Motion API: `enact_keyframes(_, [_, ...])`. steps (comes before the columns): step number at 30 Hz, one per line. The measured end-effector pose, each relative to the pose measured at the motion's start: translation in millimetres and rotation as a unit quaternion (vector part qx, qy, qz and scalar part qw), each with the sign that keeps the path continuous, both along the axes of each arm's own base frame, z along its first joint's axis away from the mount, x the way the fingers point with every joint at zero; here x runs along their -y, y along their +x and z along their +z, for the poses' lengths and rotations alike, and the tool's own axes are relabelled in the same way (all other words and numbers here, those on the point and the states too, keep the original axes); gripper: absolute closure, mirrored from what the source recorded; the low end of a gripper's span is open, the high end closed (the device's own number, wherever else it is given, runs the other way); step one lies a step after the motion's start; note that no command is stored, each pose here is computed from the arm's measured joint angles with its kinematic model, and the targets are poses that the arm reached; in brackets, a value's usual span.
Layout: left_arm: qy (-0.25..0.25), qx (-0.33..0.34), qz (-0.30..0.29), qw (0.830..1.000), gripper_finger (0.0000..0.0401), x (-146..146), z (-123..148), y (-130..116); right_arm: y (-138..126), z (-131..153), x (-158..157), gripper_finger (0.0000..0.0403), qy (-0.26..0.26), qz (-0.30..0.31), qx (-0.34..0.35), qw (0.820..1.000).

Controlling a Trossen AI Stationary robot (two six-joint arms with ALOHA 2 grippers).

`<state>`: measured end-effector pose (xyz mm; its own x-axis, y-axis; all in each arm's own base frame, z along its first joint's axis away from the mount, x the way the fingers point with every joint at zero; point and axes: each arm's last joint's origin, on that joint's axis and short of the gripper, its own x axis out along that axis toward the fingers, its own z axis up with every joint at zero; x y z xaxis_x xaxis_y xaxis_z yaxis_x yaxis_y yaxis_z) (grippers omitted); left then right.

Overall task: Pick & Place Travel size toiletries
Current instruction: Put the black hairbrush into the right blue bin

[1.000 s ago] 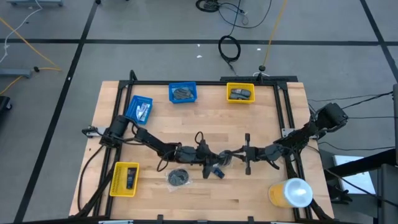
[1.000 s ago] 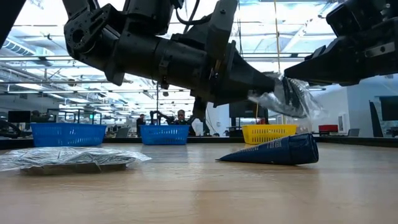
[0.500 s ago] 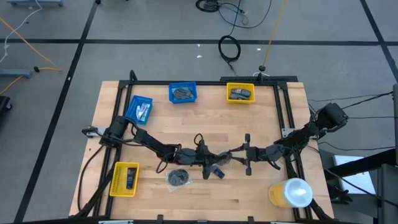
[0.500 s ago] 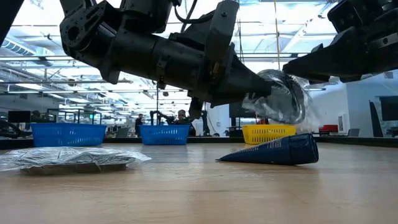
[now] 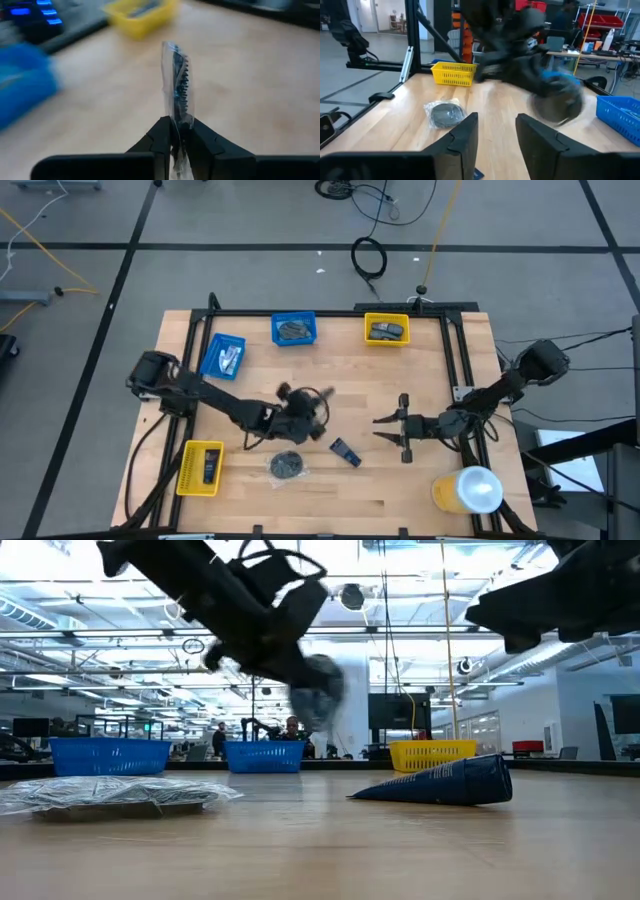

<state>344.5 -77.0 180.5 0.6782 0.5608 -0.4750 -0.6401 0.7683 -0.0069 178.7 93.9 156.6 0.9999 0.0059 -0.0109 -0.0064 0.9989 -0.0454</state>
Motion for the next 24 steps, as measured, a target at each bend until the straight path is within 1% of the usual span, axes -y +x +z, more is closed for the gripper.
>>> enact_keyframes(3, [0.006, -0.022, 0.07, 0.997, 0.0361, -28, 11, -12, -3, 1, 1, 0.0282, 0.002, 0.003, 0.003, 1.0])
enact_keyframes(7, [0.007, -0.036, 0.147, 0.988, 0.0379, -80, 23, -18, -4, 0, 1, 0.0282, 0.003, 0.003, 0.001, 1.0])
enact_keyframes(11, [-0.001, -0.024, 0.221, 0.975, 0.0385, -133, 26, -22, -4, 0, 1, 0.0282, 0.0, 0.003, -0.002, 1.0])
enact_keyframes(14, [-0.024, 0.003, 0.279, 0.96, 0.0371, -165, 26, -28, -4, -1, 1, 0.0282, 0.002, 0.003, -0.004, 1.0])
enact_keyframes(17, [-0.048, 0.033, 0.334, 0.941, 0.0355, -186, 25, -36, -4, -3, 1, 0.0282, 0.005, 0.003, -0.013, 1.0])
enact_keyframes(19, [-0.067, 0.062, 0.362, 0.928, 0.0351, -194, 25, -38, -4, -4, 1, 0.0282, 0.005, 0.002, -0.019, 1.0])
enact_keyframes(24, [-0.08, 0.136, 0.399, 0.903, 0.0357, -195, 17, -30, -4, -5, 1, 0.0282, 0.005, 0.002, -0.021, 1.0])
